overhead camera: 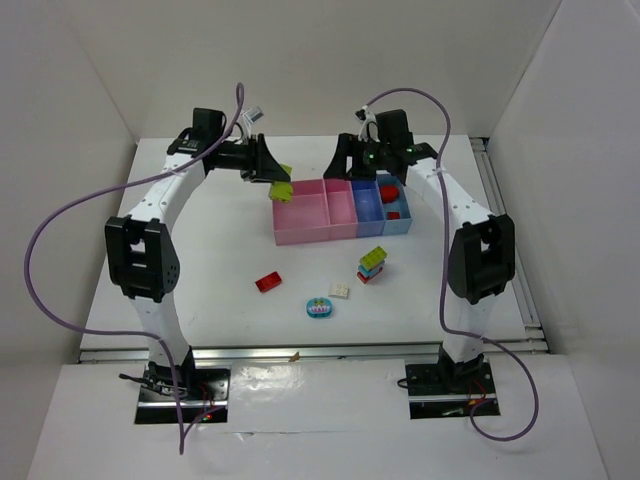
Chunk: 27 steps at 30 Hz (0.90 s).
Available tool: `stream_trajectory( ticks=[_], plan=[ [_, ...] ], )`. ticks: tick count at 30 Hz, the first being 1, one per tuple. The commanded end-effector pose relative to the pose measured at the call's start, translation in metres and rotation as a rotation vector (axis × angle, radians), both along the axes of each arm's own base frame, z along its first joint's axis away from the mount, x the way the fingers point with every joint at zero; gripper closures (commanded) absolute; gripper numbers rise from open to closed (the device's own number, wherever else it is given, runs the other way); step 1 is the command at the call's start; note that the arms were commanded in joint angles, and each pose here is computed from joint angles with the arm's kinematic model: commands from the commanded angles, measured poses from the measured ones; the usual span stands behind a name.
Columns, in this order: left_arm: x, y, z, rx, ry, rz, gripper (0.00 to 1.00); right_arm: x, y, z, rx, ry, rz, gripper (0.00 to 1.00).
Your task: Sort the legos into containers by color
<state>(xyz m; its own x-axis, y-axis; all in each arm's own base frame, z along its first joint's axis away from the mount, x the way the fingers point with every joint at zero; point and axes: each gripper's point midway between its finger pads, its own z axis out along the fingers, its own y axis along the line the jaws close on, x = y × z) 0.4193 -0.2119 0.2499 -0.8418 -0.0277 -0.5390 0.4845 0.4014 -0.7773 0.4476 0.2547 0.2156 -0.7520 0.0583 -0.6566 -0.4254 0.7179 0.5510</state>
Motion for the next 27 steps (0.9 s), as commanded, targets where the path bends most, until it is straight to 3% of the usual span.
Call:
stream_trajectory(
  ticks=[1,2,8,18,21,27],
  plan=[
    [0.012,0.006,0.003,0.068,0.018,0.089,1.0,0.022,-0.019,0.007,-0.077,-0.012,-0.141,0.23],
    [0.013,0.007,-0.008,0.069,0.082,0.151,1.0,0.028,-0.027,0.009,-0.101,-0.017,-0.193,0.23],
    [0.003,0.024,-0.015,0.152,0.15,0.307,1.0,0.019,-0.055,-0.009,-0.241,0.072,-0.301,0.23],
    [0.005,0.03,-0.013,0.207,0.161,0.326,1.0,0.017,-0.055,-0.021,-0.299,0.122,-0.281,0.26],
    [-0.008,0.023,-0.005,0.16,0.156,0.264,1.0,0.018,-0.042,-0.015,-0.219,0.11,-0.21,0.26],
    [-0.045,-0.006,0.021,-0.061,0.094,-0.016,1.0,-0.008,-0.012,0.014,-0.03,0.063,0.008,0.26]
  ],
)
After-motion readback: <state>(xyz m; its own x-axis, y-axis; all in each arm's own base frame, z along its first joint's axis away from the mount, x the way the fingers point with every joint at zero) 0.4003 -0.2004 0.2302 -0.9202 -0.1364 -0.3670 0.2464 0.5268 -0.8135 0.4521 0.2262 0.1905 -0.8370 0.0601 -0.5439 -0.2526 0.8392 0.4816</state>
